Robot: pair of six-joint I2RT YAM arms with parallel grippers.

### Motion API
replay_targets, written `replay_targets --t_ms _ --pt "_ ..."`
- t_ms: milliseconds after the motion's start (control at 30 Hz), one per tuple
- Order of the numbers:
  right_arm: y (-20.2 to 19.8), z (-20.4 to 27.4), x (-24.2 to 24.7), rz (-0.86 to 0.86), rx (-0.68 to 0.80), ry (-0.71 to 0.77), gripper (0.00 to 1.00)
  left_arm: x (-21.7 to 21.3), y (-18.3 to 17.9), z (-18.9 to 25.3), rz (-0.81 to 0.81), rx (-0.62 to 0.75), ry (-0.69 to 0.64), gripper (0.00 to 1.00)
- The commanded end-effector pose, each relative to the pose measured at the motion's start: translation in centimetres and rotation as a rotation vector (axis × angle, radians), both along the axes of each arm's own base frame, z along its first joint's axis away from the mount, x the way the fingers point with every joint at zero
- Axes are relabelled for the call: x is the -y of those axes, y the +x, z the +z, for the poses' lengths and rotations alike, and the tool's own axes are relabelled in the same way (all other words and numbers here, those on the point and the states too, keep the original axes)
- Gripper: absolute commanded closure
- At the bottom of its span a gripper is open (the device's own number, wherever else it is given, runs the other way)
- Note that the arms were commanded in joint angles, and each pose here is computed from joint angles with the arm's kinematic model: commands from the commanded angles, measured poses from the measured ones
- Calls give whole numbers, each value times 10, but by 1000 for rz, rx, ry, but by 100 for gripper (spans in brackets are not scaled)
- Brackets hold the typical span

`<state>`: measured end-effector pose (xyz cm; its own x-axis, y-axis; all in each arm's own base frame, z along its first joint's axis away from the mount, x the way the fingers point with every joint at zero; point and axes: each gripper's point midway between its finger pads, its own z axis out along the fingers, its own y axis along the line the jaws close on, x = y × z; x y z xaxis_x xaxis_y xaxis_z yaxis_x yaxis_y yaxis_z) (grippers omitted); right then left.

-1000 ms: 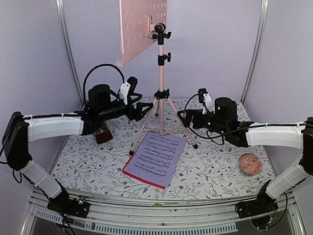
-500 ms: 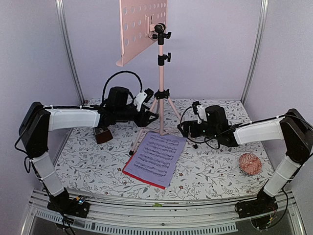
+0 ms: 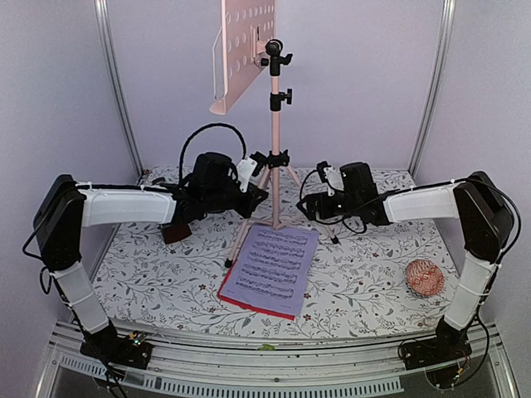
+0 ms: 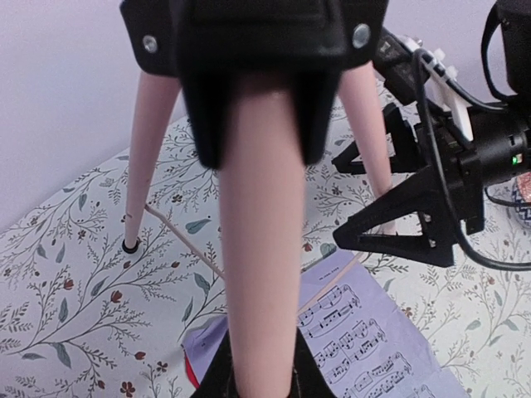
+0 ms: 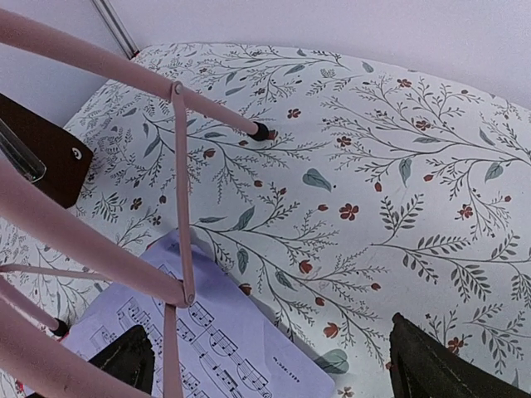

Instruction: Set up the instrument practice props

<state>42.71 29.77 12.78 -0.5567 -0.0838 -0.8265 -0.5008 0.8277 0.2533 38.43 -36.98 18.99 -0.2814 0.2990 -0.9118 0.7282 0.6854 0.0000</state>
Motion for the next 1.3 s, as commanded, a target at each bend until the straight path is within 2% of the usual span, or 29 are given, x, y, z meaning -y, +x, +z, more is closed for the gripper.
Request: replay_targets --t_ms 0,167,367,567,767,800,1033,1133,1267 --pt "33 2 10 -40 32 -36 1 9 -29 -6 72 -46 -3 100" --pt "61 13 -1 -10 73 -29 1 16 -43 -12 197 -102 -38 100" --pt "82 11 -22 87 111 -31 1 44 -70 -23 296 -186 -83 100" --pt "84 16 -54 246 133 27 1 83 -82 -39 353 -247 -70 100" --pt "79 31 -63 329 178 31 1 95 -77 -61 404 -287 -65 100" --pt "77 34 -62 330 180 26 1 95 -77 -62 406 -285 -65 98" --pt "60 61 -52 334 207 20 1 94 -74 -39 342 -248 -88 67" --pt "55 71 -48 325 210 24 1 89 -76 -5 296 -218 -134 53" --pt "48 80 -41 305 211 30 1 73 -79 16 250 -204 -174 42"
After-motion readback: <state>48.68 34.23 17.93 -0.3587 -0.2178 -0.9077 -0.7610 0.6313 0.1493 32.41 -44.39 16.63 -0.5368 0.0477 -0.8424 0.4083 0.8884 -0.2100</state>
